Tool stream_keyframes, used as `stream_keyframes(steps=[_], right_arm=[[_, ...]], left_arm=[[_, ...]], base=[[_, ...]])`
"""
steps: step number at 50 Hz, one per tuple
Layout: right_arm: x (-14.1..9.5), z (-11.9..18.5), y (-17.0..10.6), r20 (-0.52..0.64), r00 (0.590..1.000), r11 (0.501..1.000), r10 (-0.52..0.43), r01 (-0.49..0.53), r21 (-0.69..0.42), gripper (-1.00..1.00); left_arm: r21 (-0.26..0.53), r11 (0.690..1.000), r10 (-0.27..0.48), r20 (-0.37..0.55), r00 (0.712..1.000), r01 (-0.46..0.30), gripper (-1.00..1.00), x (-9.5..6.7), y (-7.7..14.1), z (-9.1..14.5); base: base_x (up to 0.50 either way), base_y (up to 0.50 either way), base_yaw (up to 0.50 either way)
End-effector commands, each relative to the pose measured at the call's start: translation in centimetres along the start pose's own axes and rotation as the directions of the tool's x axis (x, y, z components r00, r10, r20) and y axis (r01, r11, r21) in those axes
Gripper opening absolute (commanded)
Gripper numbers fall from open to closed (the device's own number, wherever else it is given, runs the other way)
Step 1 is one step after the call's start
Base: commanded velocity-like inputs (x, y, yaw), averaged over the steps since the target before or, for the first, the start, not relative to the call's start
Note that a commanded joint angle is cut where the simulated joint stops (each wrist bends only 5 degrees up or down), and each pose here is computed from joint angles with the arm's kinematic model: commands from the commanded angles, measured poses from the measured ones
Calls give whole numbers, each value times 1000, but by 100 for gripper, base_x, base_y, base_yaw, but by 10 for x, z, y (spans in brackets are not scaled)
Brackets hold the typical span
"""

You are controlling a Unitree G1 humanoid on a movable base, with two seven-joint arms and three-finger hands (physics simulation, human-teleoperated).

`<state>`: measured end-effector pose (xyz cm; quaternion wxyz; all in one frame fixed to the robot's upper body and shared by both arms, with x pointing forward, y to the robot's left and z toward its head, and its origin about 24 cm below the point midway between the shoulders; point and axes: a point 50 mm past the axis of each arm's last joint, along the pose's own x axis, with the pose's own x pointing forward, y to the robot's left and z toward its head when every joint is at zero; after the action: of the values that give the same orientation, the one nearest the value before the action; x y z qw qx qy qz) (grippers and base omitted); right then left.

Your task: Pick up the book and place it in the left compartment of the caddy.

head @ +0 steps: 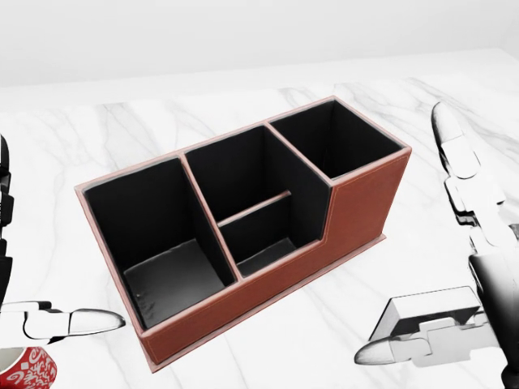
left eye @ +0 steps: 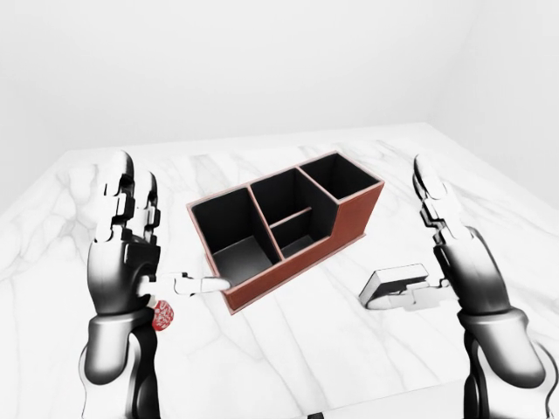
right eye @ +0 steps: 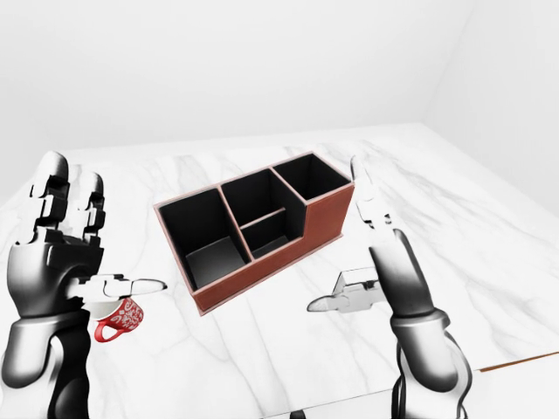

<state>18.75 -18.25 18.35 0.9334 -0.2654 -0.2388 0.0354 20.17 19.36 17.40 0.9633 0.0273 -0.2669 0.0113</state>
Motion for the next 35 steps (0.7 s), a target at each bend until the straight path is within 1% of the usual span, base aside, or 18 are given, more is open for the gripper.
stream_keyframes(steps=[1, 3, 6, 7, 10, 11, 15, 16, 18, 21, 22, 24, 25, 28, 29, 30, 33, 35], right_arm=[[-6, -11, -5, -192, 973, 940, 131, -183, -286, 100], [-4, -15, -1, -233, 959, 920, 162, -232, -316, 100], [0, -21, 1, -298, 937, 881, 182, -290, -374, 100], [0, -24, -1, -334, 924, 855, 188, -321, -407, 100], [4, -29, -8, -373, 917, 823, 141, -318, -470, 100], [8, -33, -10, -397, 909, 801, 131, -333, -497, 100], [9, -40, -16, -449, 889, 760, 88, -351, -547, 100], [12, -42, -17, -463, 883, 732, 73, -363, -577, 100], [14, -44, -20, -478, 877, 712, 51, -367, -598, 100], [15, -44, -29, -479, 877, 698, 17, -354, -623, 100], [17, -45, -31, -486, 874, 684, 7, -359, -636, 100], [20, -46, -33, -483, 876, 678, 2, -356, -643, 100], [22, -46, -35, -484, 875, 668, -2, -359, -652, 100], [27, -56, -31, -520, 854, 633, 19, -412, -655, 100], [28, -60, -28, -532, 846, 631, 29, -429, -646, 100], [30, -65, -24, -548, 835, 612, 45, -456, -645, 100], [32, -70, -18, -567, 821, 593, 63, -488, -640, 100], [31, -75, -10, -587, 804, 546, 95, -536, -644, 100]], left_arm=[[-11, 1000, 15, 0, 1000, -15, 100, 3, 7, -2], [-13, 1000, 17, -5, 1000, -17, 100, 3, 8, -4], [-17, 1000, 21, -6, 1000, -21, 100, 4, 10, -4], [-18, 1000, 21, -6, 1000, -21, 100, 4, 10, -4], [-20, 1000, 22, -11, 1000, -22, 100, 5, 11, -6], [-21, 1000, 23, -13, 1000, -24, 100, 5, 11, -7], [-22, 999, 26, -14, 1000, -26, 100, 6, 12, -7], [-22, 999, 27, -13, 1000, -27, 100, 6, 12, -7], [-21, 999, 30, -10, 1000, -30, 100, 6, 13, -6], [-19, 999, 37, -5, 999, -37, 100, 6, 16, -5], [-19, 999, 39, -6, 999, -39, 100, 6, 16, -5], [-19, 999, 42, -6, 999, -42, 100, 6, 17, -5], [-19, 999, 44, -5, 999, -44, 100, 6, 18, -5], [-20, 998, 52, -2, 999, -52, 100, 7, 20, -5], [-20, 998, 53, -2, 999, -53, 100, 8, 21, -5], [-21, 998, 55, -5, 998, -55, 100, 8, 21, -6], [-21, 998, 57, -8, 998, -57, 100, 7, 21, -6], [-21, 998, 60, -6, 998, -61, 100, 7, 22, -6]], base=[[0, 0, 0], [0, 0, 0], [0, 0, 0], [0, 0, 0], [0, 0, 0], [0, 0, 0], [0, 0, 0], [0, 0, 0], [0, 0, 0], [0, 0, 0], [0, 0, 0], [0, 0, 0], [0, 0, 0], [0, 0, 0], [0, 0, 0], [0, 0, 0], [0, 0, 0], [0, 0, 0]])
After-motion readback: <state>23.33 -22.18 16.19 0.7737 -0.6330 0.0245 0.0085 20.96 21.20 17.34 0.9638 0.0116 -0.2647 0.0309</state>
